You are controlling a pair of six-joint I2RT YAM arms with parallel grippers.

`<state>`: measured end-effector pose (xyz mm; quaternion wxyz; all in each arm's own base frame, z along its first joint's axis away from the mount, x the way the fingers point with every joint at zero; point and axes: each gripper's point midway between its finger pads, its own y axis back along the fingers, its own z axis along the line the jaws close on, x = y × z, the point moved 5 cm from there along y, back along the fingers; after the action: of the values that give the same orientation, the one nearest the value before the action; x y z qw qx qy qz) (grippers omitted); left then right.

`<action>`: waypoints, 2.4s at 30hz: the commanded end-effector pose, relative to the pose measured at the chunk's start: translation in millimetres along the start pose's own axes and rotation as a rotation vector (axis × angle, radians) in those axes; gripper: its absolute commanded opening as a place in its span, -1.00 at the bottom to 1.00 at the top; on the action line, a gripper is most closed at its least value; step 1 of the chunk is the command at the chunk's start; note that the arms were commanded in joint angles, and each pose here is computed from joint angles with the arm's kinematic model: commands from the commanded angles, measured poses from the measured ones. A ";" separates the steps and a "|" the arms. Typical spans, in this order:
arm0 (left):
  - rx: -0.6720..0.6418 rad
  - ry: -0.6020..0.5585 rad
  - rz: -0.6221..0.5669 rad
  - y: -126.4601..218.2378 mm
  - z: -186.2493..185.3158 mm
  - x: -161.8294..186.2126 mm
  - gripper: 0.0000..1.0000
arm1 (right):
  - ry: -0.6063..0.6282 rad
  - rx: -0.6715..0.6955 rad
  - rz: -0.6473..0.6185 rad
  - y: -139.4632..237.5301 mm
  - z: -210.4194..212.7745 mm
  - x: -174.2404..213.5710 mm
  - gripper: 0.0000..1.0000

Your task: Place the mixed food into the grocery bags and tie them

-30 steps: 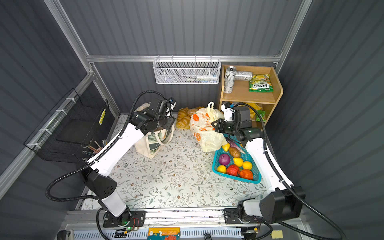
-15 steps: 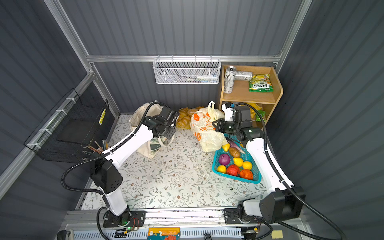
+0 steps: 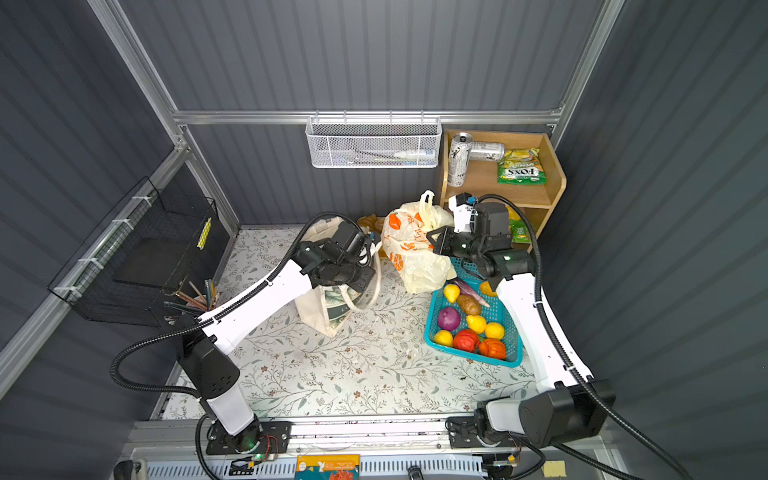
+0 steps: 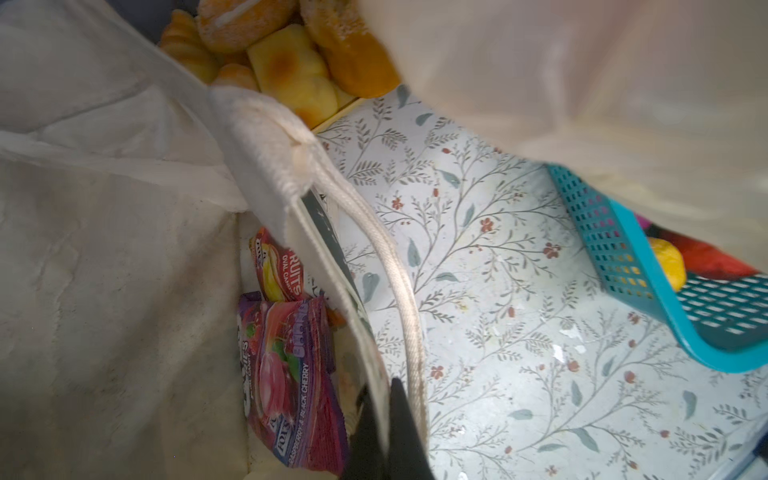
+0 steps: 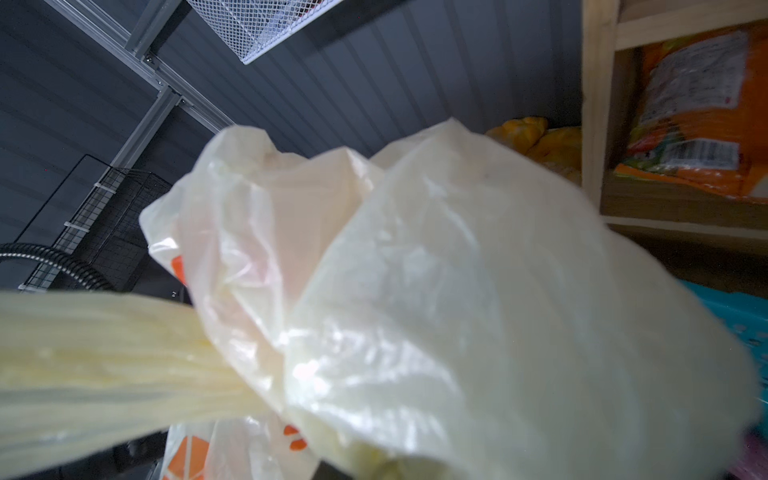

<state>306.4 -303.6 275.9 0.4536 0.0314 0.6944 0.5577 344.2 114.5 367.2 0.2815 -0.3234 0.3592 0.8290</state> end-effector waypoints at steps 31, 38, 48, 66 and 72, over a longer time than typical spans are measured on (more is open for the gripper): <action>-0.280 0.435 -0.382 86.2 172.7 18.2 0.43 | 0.069 -0.220 0.002 -89.1 137.1 -44.1 -1.00; -0.177 0.439 -0.321 53.6 165.4 24.7 0.47 | 0.078 -0.116 0.141 -147.4 115.6 12.2 -1.00; -0.116 0.436 -0.289 37.2 159.8 28.0 -0.45 | 0.269 0.058 0.299 -155.8 98.2 56.6 -1.00; -0.086 0.433 -0.306 33.6 158.4 23.3 -1.00 | 0.240 0.121 0.711 -237.7 62.2 168.2 -1.00; -0.084 0.438 -0.312 34.6 158.1 22.4 -1.00 | 0.220 0.121 0.816 -249.7 53.5 189.1 -1.00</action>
<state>381.6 -156.0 296.3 0.3718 -0.2192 0.7405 0.5151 397.6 353.6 163.7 -0.0518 -0.2705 0.5221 0.8072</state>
